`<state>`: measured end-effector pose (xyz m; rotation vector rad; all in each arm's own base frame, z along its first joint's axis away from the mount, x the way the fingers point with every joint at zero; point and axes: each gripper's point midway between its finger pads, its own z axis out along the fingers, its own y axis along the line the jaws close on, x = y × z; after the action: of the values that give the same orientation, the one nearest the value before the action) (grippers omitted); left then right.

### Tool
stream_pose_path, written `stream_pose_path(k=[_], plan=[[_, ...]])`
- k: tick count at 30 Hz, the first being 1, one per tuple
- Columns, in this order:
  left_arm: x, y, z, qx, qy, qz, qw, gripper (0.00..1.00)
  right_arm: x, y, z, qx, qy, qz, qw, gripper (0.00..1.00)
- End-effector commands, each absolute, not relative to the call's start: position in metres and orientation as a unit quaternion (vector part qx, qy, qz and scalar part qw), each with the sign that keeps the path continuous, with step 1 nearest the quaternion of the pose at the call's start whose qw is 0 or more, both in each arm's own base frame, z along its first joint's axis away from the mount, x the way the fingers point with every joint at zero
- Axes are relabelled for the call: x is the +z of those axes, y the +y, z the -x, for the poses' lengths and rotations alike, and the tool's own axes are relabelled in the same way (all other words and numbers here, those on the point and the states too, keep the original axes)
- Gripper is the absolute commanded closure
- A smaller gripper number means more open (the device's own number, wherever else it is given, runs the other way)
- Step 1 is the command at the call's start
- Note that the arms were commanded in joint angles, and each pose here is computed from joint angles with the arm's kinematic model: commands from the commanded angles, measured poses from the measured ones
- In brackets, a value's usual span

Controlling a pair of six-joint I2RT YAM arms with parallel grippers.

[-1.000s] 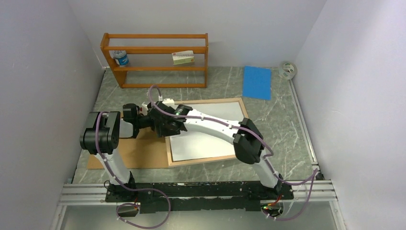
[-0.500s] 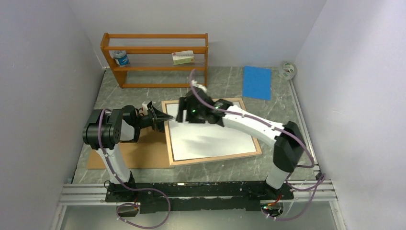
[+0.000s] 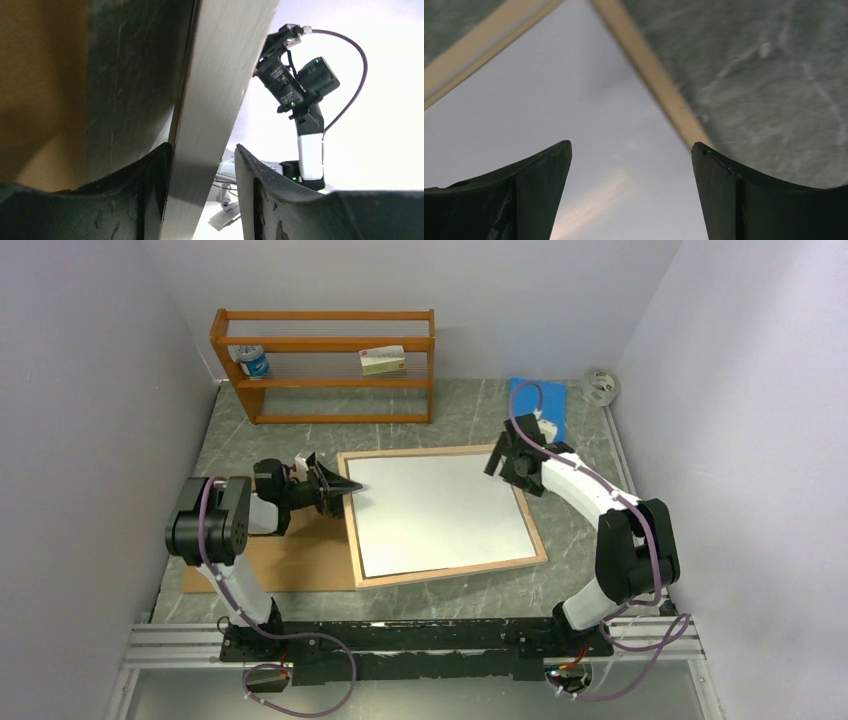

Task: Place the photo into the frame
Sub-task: Adjust the photo frame at the center of the board.

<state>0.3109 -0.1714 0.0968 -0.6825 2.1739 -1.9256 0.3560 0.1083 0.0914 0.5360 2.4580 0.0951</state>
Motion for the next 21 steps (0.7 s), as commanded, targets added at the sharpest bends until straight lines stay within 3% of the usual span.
stream_pose_path(k=[1,8,21], plan=[[0.119,-0.171,-0.315,-0.609,0.766,0.164,0.123,0.45,0.078,0.076,-0.367,0.040,0.925,-0.219,0.307,0.06],[0.138,-0.171,-0.312,-0.602,0.779,0.133,0.117,0.44,0.046,0.054,-0.378,0.080,0.924,-0.241,0.286,0.04],[0.187,-0.177,-0.317,-0.653,0.743,0.117,0.093,0.49,0.025,0.101,-0.367,0.274,0.903,-0.244,0.225,0.04]])
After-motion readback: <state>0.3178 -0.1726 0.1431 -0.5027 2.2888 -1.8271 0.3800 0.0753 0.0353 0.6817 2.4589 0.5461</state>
